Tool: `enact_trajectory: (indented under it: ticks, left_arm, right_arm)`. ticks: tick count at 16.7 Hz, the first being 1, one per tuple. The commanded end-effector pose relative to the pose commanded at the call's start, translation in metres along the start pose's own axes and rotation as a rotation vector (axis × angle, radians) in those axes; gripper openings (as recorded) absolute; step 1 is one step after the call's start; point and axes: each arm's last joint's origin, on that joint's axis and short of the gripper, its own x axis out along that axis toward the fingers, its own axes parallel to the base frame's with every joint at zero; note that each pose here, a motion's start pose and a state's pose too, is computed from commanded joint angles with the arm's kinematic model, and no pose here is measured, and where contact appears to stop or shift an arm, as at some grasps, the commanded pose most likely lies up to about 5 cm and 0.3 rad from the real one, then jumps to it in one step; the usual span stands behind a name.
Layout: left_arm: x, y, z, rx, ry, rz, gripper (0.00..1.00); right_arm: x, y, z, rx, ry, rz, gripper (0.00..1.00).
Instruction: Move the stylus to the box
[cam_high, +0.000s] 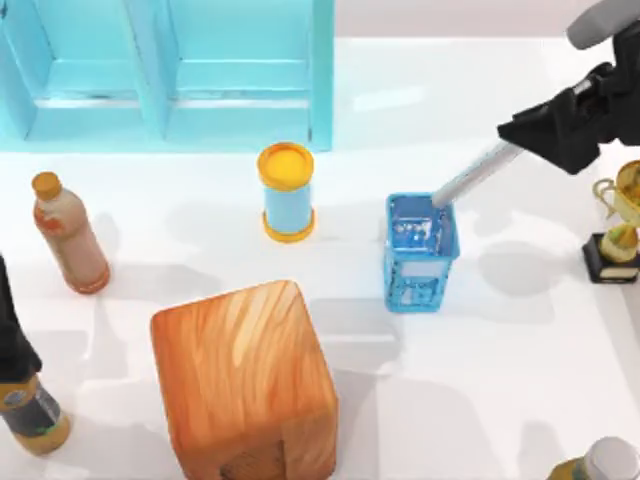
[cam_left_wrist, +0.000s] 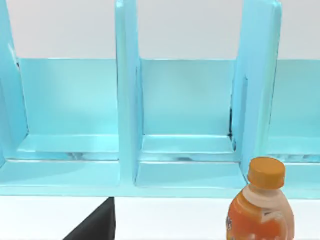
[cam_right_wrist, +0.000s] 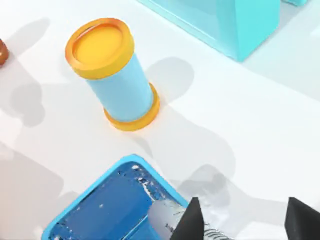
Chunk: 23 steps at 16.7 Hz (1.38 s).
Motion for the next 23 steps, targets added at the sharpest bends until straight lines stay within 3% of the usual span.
enact_trajectory:
  ticks: [4,10,14,17,19,23]
  left_arm:
    - [0.0,0.0,0.0,0.0,0.0,0.0,1.0]
    - [0.0,0.0,0.0,0.0,0.0,0.0,1.0]
    - [0.0,0.0,0.0,0.0,0.0,0.0,1.0]
    - [0.0,0.0,0.0,0.0,0.0,0.0,1.0]
    - [0.0,0.0,0.0,0.0,0.0,0.0,1.0]
    - [0.0,0.0,0.0,0.0,0.0,0.0,1.0]
  right_arm:
    - [-0.047,-0.001,0.012,-0.024,-0.036,-0.01,0.0]
    - [-0.05,0.0,0.012,-0.02,-0.035,-0.007,0.0]
    - [-0.081,-0.006,-0.016,0.138,-0.005,-0.05,0.0]
    - [-0.128,-0.013,-0.044,0.255,-0.007,-0.157,0.0]
    - [-0.163,-0.014,-0.061,0.285,-0.023,-0.261,0.0]
    - [-0.22,-0.009,-0.073,0.201,-0.049,-0.477,0.0]
